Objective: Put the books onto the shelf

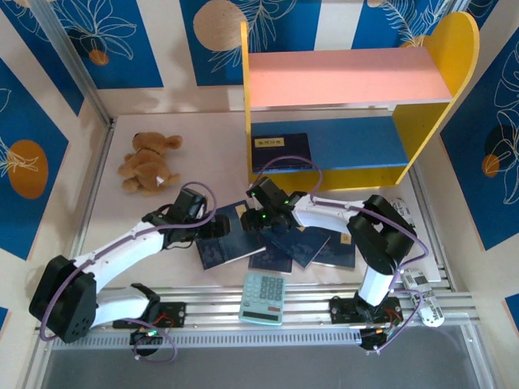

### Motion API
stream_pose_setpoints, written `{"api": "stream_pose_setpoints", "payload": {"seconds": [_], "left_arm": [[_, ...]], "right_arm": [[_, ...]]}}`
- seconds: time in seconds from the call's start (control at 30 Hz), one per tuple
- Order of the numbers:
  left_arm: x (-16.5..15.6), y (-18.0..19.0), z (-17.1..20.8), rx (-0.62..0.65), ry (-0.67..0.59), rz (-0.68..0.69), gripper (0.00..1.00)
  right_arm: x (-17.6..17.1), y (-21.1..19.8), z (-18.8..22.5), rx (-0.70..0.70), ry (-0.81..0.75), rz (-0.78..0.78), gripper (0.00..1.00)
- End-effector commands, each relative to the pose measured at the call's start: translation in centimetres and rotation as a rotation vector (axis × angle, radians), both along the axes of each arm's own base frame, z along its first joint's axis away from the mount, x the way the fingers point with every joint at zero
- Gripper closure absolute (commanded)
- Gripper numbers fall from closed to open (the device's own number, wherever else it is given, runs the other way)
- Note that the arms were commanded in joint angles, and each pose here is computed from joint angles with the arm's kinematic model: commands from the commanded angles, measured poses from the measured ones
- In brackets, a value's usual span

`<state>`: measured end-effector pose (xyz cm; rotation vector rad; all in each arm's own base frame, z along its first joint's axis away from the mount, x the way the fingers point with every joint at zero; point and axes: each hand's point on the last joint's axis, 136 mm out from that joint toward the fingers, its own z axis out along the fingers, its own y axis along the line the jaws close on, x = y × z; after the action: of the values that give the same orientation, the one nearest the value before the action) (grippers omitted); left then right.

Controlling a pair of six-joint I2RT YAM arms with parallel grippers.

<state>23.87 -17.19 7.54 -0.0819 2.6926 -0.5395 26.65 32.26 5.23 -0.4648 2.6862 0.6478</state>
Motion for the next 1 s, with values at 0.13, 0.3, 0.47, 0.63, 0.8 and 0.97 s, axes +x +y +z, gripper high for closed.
{"api": "stream_pose_setpoints", "payload": {"seconds": [0.13, 0.3, 0.47, 0.63, 0.8, 0.97], "left_arm": [[0.1, -1.3, -1.0, -0.031, 0.023, -0.014, 0.0], [0.3, -1.6, -1.5, -0.029, 0.035, -0.019, 0.0], [0.3, -1.9, -2.0, -0.027, 0.049, -0.028, 0.0], [0.3, -2.1, -2.6, -0.027, 0.065, -0.03, 0.0], [0.4, -2.6, -2.7, -0.036, 0.068, -0.037, 0.0], [0.5, -3.0, -3.0, -0.038, 0.073, -0.045, 0.01]], "right_arm": [[-0.3, -0.1, -1.7, -0.021, 0.038, 0.004, 0.55], [-0.6, -0.2, -2.6, -0.021, 0.061, 0.002, 0.56], [-1.1, 0.0, -3.4, -0.013, 0.085, 0.013, 0.58], [-1.5, 0.1, -3.9, -0.008, 0.104, 0.022, 0.63], [-1.6, 0.2, -3.8, -0.008, 0.108, 0.036, 0.75], [-1.7, 0.2, -3.6, -0.003, 0.108, 0.045, 0.83]]}}
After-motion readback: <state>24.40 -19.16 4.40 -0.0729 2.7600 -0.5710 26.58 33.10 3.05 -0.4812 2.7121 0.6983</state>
